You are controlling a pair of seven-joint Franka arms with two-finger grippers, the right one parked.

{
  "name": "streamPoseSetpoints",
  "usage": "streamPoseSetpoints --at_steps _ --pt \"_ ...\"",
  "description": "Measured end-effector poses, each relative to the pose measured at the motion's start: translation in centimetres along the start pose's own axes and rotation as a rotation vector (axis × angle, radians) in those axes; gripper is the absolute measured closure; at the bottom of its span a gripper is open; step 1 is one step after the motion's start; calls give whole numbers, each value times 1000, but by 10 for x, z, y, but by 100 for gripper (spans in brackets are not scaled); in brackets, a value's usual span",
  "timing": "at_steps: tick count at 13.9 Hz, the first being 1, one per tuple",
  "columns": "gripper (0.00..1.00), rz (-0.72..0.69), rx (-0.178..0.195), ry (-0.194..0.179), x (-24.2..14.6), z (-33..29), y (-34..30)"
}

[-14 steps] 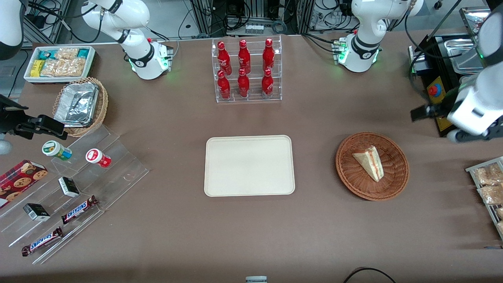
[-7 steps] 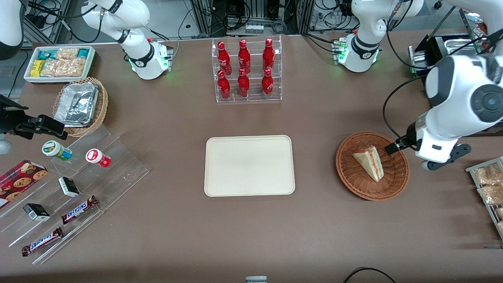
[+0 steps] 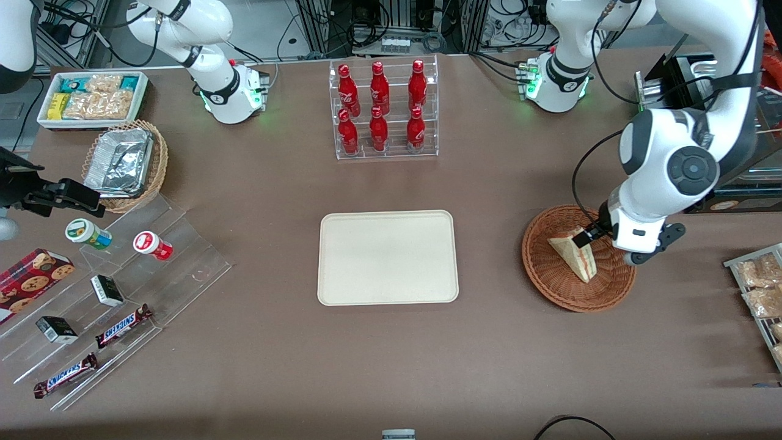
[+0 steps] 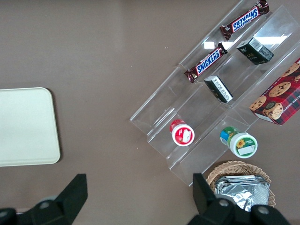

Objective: Place sandwich from basket to tray
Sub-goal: 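Lower the left gripper and close it on the wrapped sandwich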

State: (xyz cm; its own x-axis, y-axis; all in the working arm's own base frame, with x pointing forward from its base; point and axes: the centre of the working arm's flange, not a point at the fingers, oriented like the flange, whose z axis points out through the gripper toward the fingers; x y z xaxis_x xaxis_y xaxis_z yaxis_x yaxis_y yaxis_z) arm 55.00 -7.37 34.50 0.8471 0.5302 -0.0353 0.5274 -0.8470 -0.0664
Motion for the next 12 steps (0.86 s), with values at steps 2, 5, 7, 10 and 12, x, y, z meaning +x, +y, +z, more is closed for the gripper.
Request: streamPoseSetpoints --at_steps 2,5,7,10,12 --pt "0 1 -7 6 -7 19 -5" --pt "0 -6 -23 22 -12 35 -8" --pt "0 -11 -25 24 -13 45 -8" --pt "0 -23 -33 30 -11 60 -7" --pt "0 -29 -31 25 -11 71 -5"
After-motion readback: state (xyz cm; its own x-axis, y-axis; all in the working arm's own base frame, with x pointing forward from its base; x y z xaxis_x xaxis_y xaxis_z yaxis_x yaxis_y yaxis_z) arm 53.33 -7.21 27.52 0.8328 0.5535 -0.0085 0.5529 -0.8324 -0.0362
